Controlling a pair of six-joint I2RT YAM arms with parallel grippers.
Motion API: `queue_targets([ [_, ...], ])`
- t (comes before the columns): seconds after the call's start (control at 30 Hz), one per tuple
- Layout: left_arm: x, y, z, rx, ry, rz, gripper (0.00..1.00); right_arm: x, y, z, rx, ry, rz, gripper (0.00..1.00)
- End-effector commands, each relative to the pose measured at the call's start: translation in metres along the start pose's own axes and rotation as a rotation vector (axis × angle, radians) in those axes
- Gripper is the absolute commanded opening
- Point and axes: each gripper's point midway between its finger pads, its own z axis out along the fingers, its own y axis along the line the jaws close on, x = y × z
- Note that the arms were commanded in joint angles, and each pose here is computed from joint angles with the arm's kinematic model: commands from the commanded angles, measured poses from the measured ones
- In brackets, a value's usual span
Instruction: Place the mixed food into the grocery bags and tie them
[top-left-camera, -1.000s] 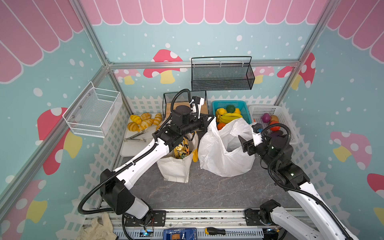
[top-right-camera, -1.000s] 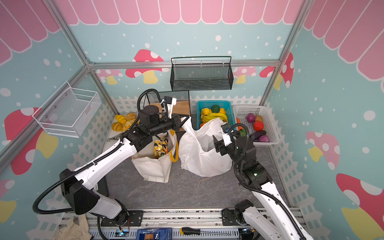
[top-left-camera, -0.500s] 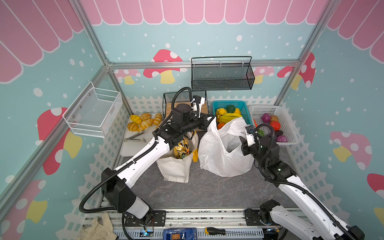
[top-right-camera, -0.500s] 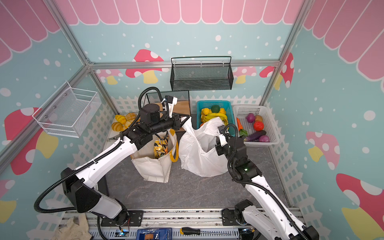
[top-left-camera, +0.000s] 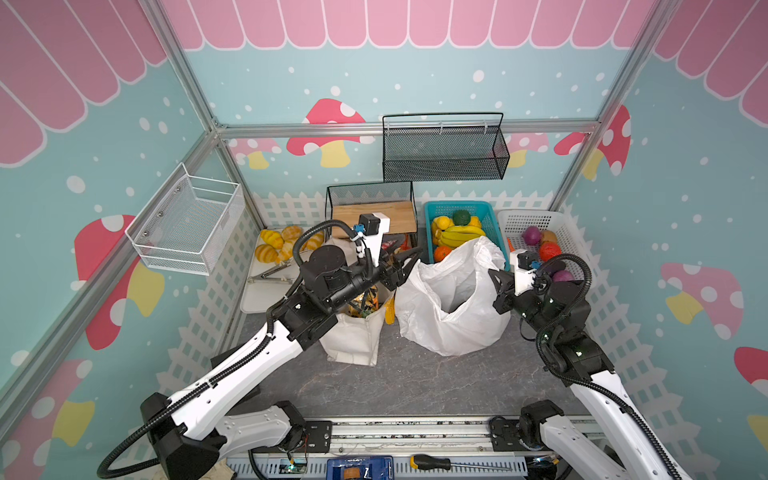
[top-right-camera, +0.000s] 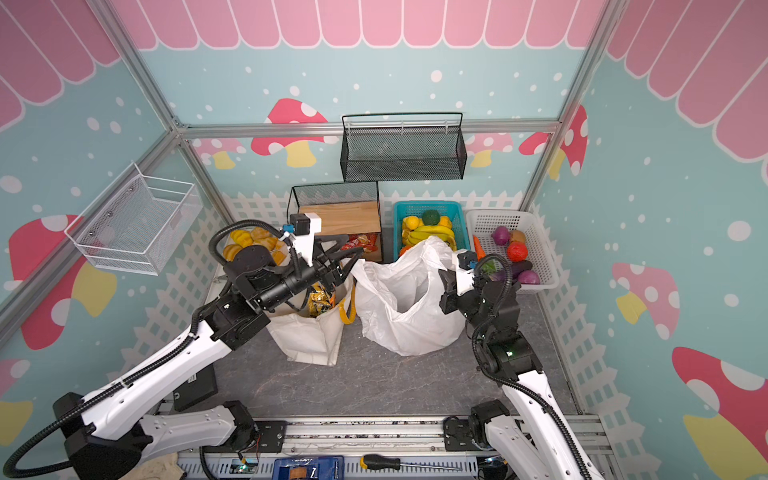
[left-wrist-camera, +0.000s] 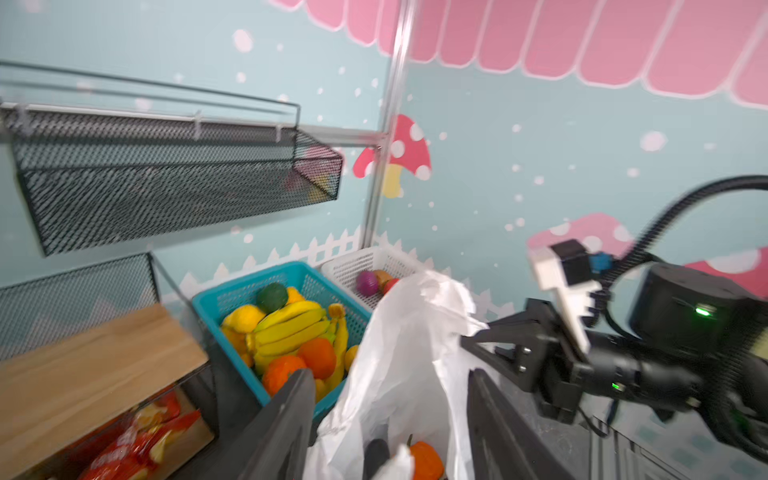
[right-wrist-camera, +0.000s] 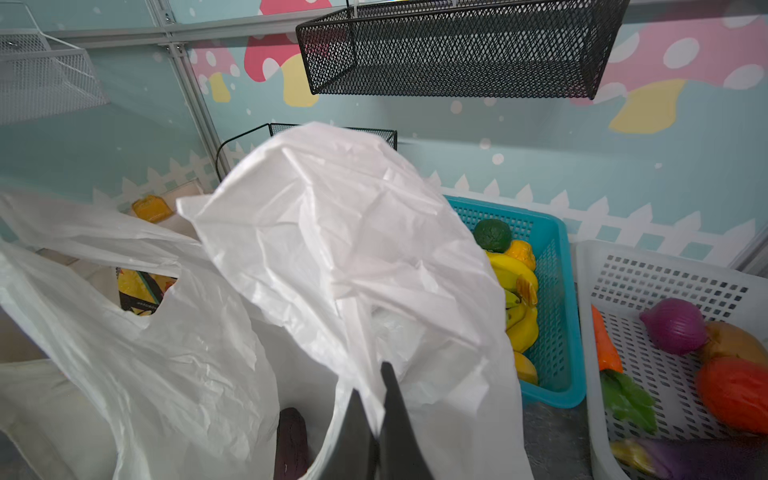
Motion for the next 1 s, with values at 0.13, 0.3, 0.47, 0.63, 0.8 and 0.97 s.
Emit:
queue_targets([
  [0.13, 0.042, -0.079, 0.01, 0.433, 0.104, 0.288, 0.61, -0.005, 0.011, -0.003, -0.179, -0.023, 0.093, 0.0],
  [0.3, 0.068, -0.097, 0.032, 0.529, 0.206, 0.364, 0.61, -0.005, 0.007, -0.007, -0.225, -0.031, 0.121, 0.0],
  [0.47, 0.08, -0.076, 0.064, 0.459, 0.231, 0.49, 0.62, -0.005, 0.007, -0.011, -0.268, -0.034, 0.126, 0.0],
  [0.63, 0.077, -0.056, 0.092, 0.425, 0.232, 0.56, 0.64, -0.006, 0.015, -0.014, -0.333, -0.042, 0.108, 0.0],
  [0.8, 0.071, -0.049, 0.11, 0.419, 0.224, 0.626, 0.64, -0.006, 0.02, -0.013, -0.366, -0.043, 0.096, 0.0],
  [0.97, 0.067, -0.049, 0.119, 0.435, 0.227, 0.648, 0.62, -0.004, 0.021, -0.012, -0.386, -0.039, 0.093, 0.0],
])
